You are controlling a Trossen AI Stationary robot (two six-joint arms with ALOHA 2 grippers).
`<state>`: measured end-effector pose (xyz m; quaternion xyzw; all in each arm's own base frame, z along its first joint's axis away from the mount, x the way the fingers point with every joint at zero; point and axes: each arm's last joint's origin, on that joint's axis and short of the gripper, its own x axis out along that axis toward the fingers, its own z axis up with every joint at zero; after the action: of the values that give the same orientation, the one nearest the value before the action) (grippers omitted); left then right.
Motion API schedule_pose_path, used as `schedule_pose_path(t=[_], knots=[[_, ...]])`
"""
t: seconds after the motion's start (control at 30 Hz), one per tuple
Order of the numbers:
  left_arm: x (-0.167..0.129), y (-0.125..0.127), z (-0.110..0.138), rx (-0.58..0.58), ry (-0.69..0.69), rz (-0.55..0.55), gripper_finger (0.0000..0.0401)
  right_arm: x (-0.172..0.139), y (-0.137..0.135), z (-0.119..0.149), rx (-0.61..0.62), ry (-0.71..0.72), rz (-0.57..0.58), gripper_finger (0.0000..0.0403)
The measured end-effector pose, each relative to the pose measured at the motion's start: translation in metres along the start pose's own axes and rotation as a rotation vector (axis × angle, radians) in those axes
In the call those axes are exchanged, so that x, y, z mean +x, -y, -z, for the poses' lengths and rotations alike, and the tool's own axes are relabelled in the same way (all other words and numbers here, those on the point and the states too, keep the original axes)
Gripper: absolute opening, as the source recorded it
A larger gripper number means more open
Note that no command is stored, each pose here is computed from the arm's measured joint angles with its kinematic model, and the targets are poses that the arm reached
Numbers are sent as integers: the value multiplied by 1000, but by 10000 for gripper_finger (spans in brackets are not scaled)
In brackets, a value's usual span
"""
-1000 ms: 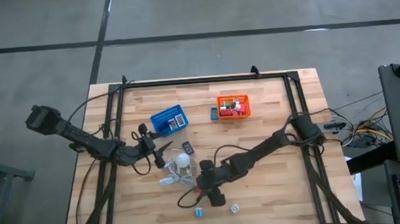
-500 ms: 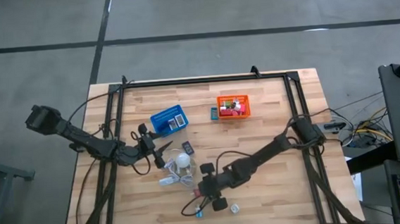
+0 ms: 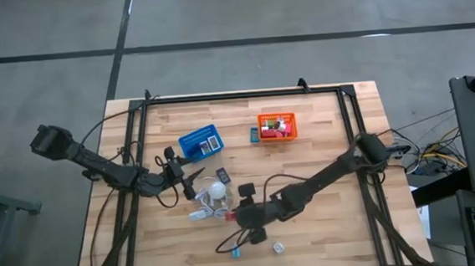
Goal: Pick & Place Office items
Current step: Put the red charger adapter into the orange bin
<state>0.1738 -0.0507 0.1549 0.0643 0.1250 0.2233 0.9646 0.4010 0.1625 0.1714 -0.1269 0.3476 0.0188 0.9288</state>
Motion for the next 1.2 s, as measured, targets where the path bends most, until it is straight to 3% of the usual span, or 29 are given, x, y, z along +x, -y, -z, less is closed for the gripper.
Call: schedule_pose_path(t=[0.3, 0.57, 0.83, 1.2], knots=[[-1, 0, 0, 5, 0, 3, 197, -49, 17, -13, -21, 18, 150, 106], [-1, 0, 1, 8, -3, 4, 197, -85, 57, 2, 5, 92, 217, 106], [-1, 0, 4, 19, -9, 6, 197, -107, 120, 50, 58, 259, 88, 106], [-1, -1, 5, 34, -12, 5, 197, -130, 218, 125, 219, 238, 205, 106]])
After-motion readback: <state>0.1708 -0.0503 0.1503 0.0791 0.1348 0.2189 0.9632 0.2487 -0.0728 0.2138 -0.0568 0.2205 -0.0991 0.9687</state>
